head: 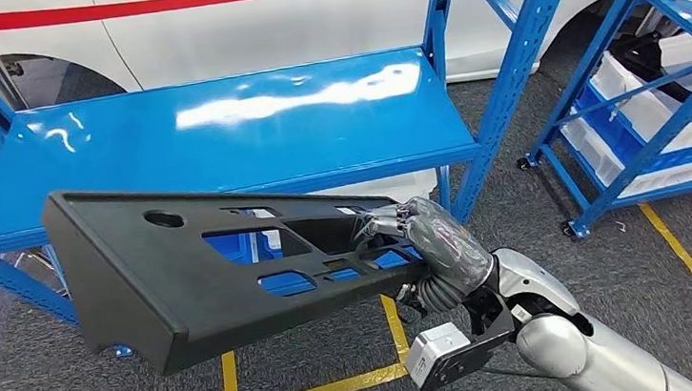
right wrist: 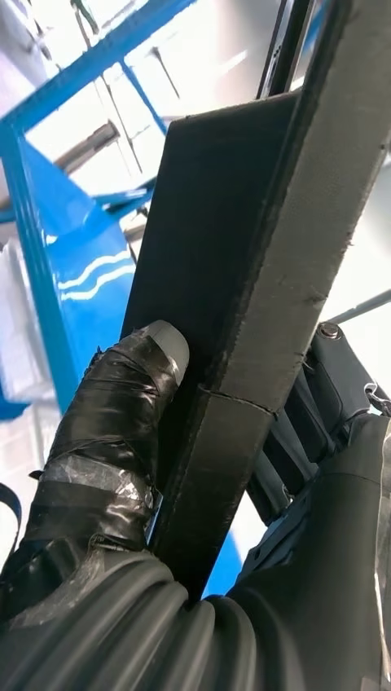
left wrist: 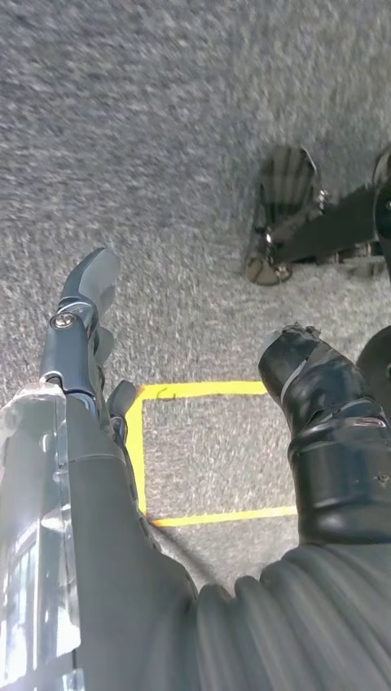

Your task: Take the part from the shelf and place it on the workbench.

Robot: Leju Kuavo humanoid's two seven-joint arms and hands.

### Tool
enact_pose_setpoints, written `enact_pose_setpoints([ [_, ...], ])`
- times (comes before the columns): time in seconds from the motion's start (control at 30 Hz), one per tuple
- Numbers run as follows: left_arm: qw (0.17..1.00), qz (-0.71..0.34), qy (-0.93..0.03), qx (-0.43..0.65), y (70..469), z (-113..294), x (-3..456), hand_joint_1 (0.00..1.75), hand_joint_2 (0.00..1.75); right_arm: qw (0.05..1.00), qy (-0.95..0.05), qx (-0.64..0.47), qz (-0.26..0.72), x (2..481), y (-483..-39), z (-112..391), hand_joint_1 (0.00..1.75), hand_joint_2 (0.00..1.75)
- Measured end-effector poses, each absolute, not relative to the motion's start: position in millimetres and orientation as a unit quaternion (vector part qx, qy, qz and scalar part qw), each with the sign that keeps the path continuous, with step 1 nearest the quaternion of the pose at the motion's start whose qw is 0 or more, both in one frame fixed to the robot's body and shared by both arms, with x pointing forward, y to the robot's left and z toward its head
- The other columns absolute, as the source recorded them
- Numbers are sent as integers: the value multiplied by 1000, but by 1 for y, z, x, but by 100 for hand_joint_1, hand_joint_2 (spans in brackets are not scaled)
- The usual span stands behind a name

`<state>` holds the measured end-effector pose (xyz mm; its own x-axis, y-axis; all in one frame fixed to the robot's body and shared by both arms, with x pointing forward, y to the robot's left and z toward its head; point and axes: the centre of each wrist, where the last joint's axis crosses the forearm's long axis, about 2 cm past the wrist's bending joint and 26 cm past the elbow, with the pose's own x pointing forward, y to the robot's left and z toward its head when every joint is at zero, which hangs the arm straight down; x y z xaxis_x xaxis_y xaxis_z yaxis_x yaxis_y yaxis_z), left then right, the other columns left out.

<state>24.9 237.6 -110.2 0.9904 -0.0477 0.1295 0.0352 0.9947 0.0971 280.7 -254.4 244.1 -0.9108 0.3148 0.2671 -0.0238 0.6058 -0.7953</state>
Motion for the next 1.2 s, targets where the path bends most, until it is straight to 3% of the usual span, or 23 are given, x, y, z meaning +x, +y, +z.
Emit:
enact_pose_setpoints([
  [1.2, 997, -12, -66, 45, 236, -110, 27, 0, 175, 233, -858, -92, 448, 297, -262, 246, 175, 175],
])
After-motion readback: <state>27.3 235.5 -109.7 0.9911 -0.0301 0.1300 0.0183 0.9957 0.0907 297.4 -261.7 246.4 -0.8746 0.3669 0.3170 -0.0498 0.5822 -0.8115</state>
